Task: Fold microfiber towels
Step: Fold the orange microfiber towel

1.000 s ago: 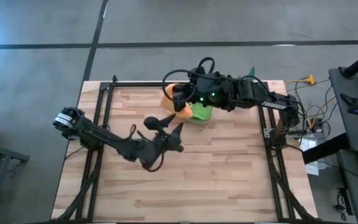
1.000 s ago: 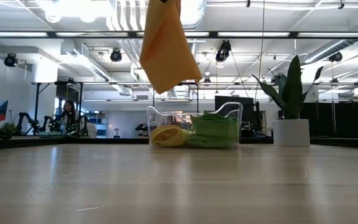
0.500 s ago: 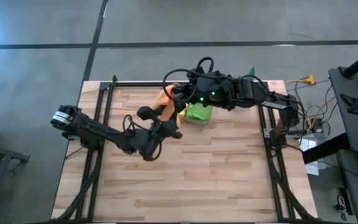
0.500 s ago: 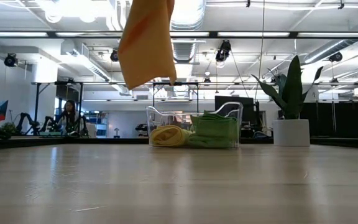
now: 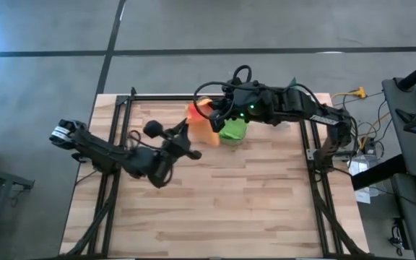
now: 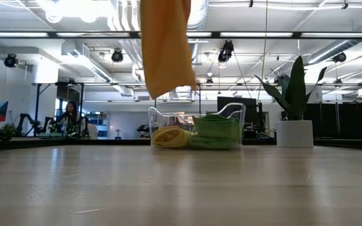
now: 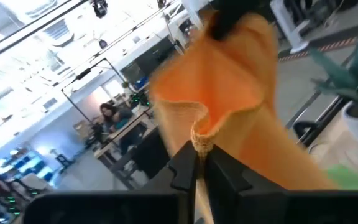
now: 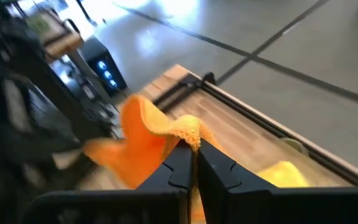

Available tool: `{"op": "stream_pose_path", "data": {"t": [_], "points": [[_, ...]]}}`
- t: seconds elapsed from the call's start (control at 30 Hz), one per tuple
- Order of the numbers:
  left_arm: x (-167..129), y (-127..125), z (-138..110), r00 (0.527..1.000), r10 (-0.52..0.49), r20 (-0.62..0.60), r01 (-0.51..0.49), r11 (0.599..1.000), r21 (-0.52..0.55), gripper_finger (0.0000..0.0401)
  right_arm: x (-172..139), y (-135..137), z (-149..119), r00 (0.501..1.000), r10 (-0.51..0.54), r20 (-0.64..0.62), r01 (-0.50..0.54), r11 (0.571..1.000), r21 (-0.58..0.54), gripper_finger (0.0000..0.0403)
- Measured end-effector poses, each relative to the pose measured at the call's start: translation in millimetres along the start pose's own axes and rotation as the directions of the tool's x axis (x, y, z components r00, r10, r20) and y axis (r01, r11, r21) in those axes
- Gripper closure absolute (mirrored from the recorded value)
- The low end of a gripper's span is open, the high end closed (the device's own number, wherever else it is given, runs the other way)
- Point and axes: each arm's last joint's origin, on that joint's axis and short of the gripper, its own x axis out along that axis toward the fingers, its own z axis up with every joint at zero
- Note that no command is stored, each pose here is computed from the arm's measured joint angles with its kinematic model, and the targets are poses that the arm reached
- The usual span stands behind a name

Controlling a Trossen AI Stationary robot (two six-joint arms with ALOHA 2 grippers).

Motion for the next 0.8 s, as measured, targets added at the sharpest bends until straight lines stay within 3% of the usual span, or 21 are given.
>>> {"op": "stream_pose_path", "data": {"t": [0.23,0.33,0.6,0.8], "points": [[-10.6,38.5,9.7,0.999,-0.024,0.023,0.026,0.995,-0.101,0.0399,-14.9,-10.8,-5.0,0.995,-0.049,-0.085,0.034,0.986,-0.165,0.0394],[-10.9,49.7,11.4,0.999,-0.024,0.027,0.028,0.991,-0.128,0.04,-22.0,-13.3,-4.8,0.993,-0.024,-0.113,-0.001,0.976,-0.217,0.0394],[-12.4,54.8,12.2,0.999,-0.032,0.038,0.037,0.99,-0.133,0.04,-31.5,-16.2,-6.3,0.982,0.036,-0.183,-0.094,0.943,-0.319,0.0394],[-29.9,52.5,13.3,0.994,-0.088,0.069,0.097,0.986,-0.139,0.04,-35.0,-14.3,-15.0,0.934,0.141,-0.328,-0.241,0.927,-0.288,0.0394]]}}
